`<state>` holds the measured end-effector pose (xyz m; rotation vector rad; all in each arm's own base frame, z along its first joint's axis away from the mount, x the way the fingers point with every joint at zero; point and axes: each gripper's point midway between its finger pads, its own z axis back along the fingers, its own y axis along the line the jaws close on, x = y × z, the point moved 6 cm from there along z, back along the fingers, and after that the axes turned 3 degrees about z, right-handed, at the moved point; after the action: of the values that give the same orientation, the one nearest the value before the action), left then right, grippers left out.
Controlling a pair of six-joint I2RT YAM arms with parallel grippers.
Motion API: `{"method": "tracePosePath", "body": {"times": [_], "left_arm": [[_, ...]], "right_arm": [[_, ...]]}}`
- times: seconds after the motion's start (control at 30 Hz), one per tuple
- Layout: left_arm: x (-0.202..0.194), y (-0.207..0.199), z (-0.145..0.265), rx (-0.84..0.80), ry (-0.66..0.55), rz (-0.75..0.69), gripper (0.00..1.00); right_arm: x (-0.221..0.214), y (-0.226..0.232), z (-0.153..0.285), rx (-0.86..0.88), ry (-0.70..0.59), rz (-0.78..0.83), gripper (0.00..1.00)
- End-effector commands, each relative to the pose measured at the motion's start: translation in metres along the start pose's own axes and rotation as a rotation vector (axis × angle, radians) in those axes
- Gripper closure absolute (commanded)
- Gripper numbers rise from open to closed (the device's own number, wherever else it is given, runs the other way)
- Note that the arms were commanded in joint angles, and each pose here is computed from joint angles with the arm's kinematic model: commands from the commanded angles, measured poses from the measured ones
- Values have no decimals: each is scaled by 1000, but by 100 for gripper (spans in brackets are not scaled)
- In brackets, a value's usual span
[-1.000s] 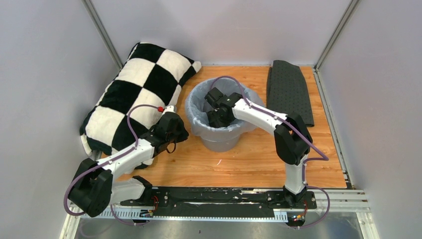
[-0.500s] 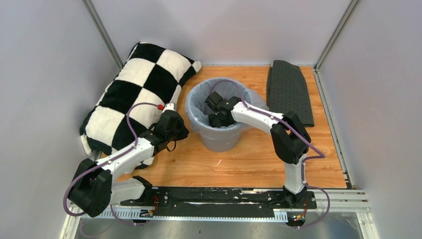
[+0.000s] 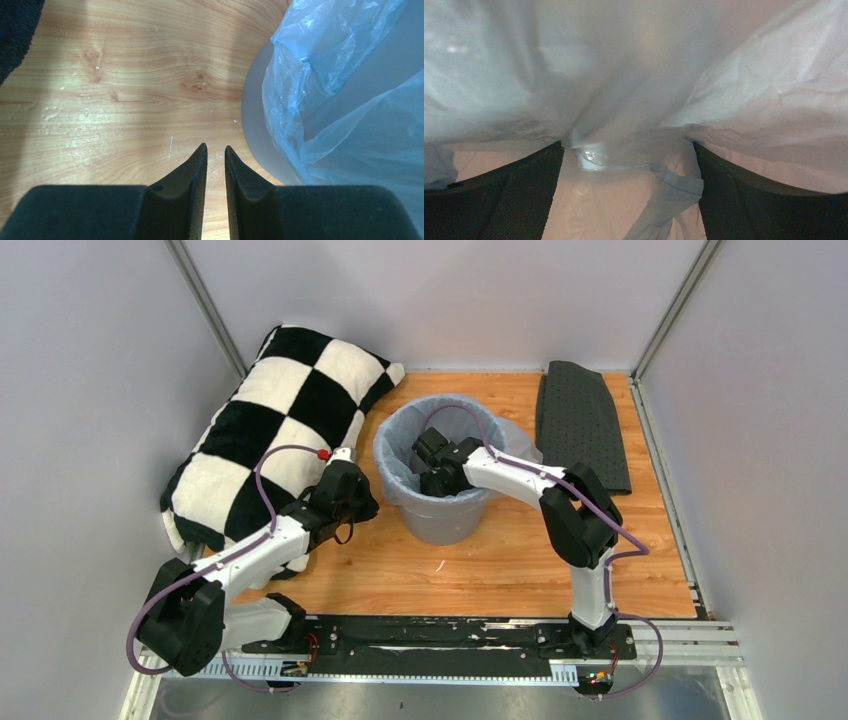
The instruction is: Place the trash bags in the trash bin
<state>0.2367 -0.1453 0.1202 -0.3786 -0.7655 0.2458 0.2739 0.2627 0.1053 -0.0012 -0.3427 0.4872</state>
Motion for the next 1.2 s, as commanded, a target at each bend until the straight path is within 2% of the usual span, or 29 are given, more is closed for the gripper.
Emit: {"method": "tracePosePath", "body": {"times": [0.0, 0.47, 1.17], "left_arm": [[15, -6, 5, -11, -32, -9, 78], [16, -8, 11, -24, -33, -15, 78], [22, -12, 19, -40, -43, -20, 77]], "right_arm": [[-8, -6, -8, -20, 49, -16, 4], [-26, 3, -28, -21, 139, 3, 5], [7, -5, 38, -38, 14, -22, 6]]}}
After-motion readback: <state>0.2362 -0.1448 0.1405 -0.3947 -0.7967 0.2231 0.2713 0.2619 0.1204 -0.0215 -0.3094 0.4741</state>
